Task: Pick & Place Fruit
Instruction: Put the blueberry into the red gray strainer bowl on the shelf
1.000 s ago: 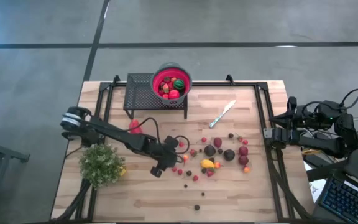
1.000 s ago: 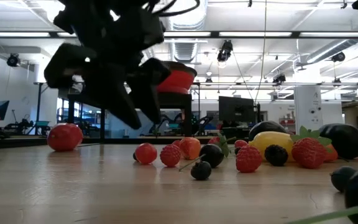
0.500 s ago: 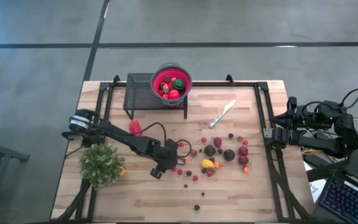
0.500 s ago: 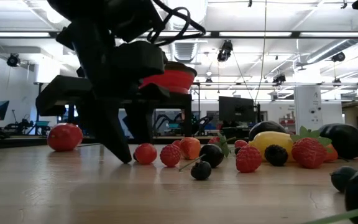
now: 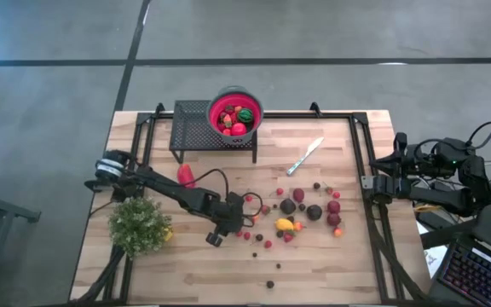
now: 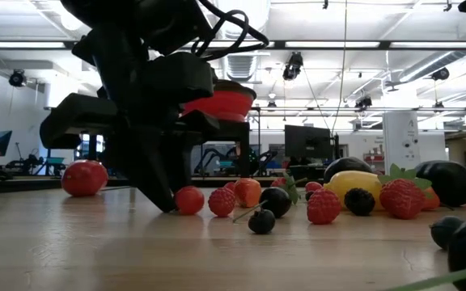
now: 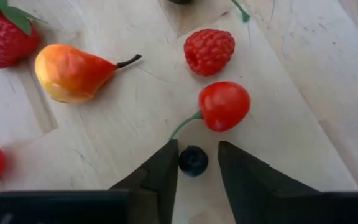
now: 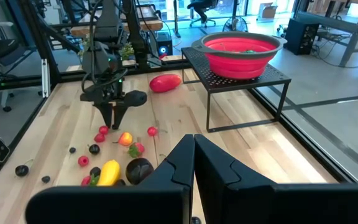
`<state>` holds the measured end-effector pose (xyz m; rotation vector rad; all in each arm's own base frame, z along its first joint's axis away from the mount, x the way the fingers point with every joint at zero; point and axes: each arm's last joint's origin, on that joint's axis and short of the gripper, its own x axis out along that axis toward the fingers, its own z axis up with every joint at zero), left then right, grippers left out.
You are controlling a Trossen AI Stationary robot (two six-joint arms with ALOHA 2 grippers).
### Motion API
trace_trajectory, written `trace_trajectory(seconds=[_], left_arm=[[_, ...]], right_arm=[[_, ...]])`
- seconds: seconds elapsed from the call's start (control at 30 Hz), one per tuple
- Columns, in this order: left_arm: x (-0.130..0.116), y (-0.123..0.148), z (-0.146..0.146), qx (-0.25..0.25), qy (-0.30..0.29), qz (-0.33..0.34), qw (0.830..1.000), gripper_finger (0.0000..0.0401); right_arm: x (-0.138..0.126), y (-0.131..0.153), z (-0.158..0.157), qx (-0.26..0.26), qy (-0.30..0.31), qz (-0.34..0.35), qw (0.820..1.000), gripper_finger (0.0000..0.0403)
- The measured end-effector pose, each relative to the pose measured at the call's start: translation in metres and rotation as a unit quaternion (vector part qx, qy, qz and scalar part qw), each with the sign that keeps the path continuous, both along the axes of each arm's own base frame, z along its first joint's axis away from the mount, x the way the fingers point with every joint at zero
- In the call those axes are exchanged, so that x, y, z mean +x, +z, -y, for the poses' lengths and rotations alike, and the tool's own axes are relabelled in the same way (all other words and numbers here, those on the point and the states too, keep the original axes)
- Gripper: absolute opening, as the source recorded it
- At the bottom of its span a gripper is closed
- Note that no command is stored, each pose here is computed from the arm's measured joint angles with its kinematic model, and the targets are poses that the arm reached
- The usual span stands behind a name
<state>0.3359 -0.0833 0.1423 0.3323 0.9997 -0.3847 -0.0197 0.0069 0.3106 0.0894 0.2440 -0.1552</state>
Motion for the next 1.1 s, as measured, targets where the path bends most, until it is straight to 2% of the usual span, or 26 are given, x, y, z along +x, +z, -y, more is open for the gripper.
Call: trace_trajectory(seconds=[0.3, 0.53, 0.7, 0.83, 0.97, 1.1], left_arm=[[0.000, 0.000, 0.000, -0.002, 0.005, -0.002, 1.000, 0.0068], [-0.002, 0.008, -0.001, -0.003, 0.020, -0.006, 1.000, 0.0066], [-0.002, 0.042, -0.003, -0.012, 0.027, 0.036, 0.999, 0.0065], [-0.002, 0.066, -0.008, 0.001, 0.046, 0.075, 0.996, 0.0065], [-0.001, 0.097, -0.018, 0.049, 0.082, 0.139, 0.986, 0.0065], [0.004, 0.121, -0.031, 0.119, 0.142, 0.185, 0.965, 0.0065]], right_arm=[[0.000, 0.000, 0.000, 0.000, 0.000, 0.000, 1.000, 0.0008], [0.000, 0.000, 0.000, -0.001, 0.000, 0.000, 1.000, 0.0008], [0.000, 0.000, 0.000, -0.001, 0.000, 0.000, 1.000, 0.0008], [0.000, 0.000, 0.000, -0.001, 0.000, 0.000, 1.000, 0.0008], [0.000, 0.000, 0.000, 0.000, 0.000, 0.000, 1.000, 0.0008], [0.000, 0.000, 0.000, 0.000, 0.000, 0.000, 1.000, 0.0008]])
